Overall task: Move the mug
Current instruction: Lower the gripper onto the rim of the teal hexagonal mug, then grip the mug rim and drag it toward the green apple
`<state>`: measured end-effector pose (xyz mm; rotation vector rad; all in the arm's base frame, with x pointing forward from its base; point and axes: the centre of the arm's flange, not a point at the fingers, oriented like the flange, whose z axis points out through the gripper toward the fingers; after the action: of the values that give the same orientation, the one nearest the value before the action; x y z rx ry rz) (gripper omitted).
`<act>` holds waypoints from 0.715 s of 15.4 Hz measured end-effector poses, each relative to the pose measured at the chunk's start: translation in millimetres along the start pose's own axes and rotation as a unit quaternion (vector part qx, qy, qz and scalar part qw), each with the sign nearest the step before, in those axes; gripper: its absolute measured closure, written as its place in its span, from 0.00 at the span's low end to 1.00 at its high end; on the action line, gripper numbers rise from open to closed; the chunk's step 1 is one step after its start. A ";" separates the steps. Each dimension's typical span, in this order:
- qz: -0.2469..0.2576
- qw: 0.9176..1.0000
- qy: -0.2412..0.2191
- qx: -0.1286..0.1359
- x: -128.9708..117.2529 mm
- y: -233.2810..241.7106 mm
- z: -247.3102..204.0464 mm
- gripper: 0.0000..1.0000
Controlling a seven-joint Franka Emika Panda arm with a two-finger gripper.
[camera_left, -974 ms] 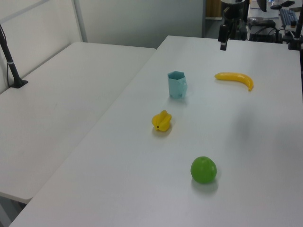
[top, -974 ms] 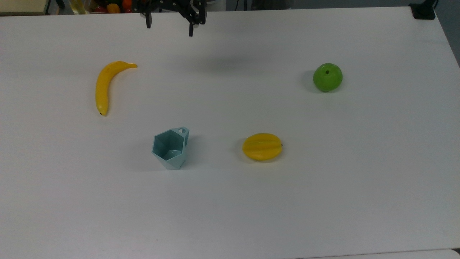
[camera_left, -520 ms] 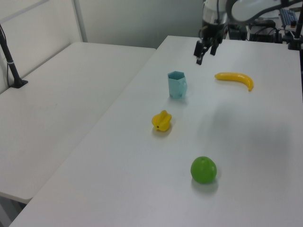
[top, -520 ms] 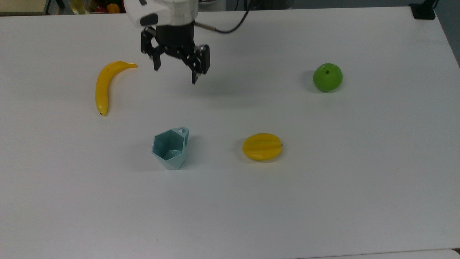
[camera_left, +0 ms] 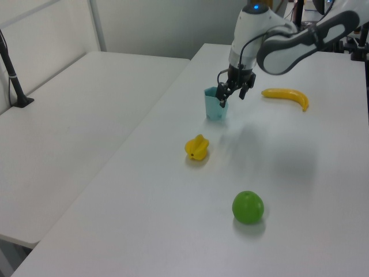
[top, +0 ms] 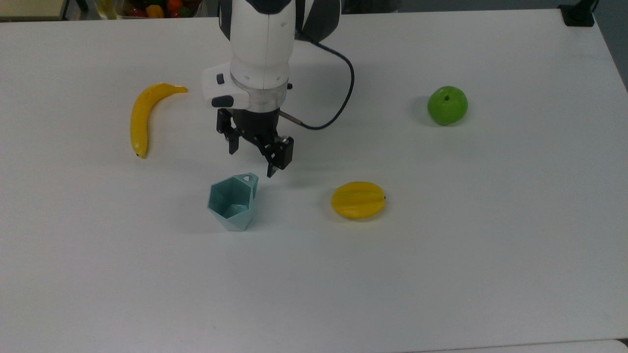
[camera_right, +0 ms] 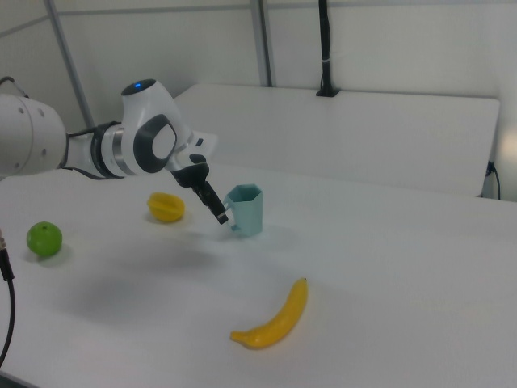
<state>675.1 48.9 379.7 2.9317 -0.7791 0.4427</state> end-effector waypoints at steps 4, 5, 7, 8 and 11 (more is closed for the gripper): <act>-0.002 1.000 0.019 -0.002 -0.3 -7.8 26.9 0.12; -0.004 1.000 0.024 0.001 0.6 -9.6 29.3 0.17; -0.005 0.999 0.032 0.008 2.3 -12.2 30.9 0.40; -0.005 0.999 0.033 0.009 2.5 -12.8 31.6 0.52; -0.015 0.999 0.039 0.004 2.2 -13.5 33.7 0.74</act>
<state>692.2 54.6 348.1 2.9086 -0.7243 0.5546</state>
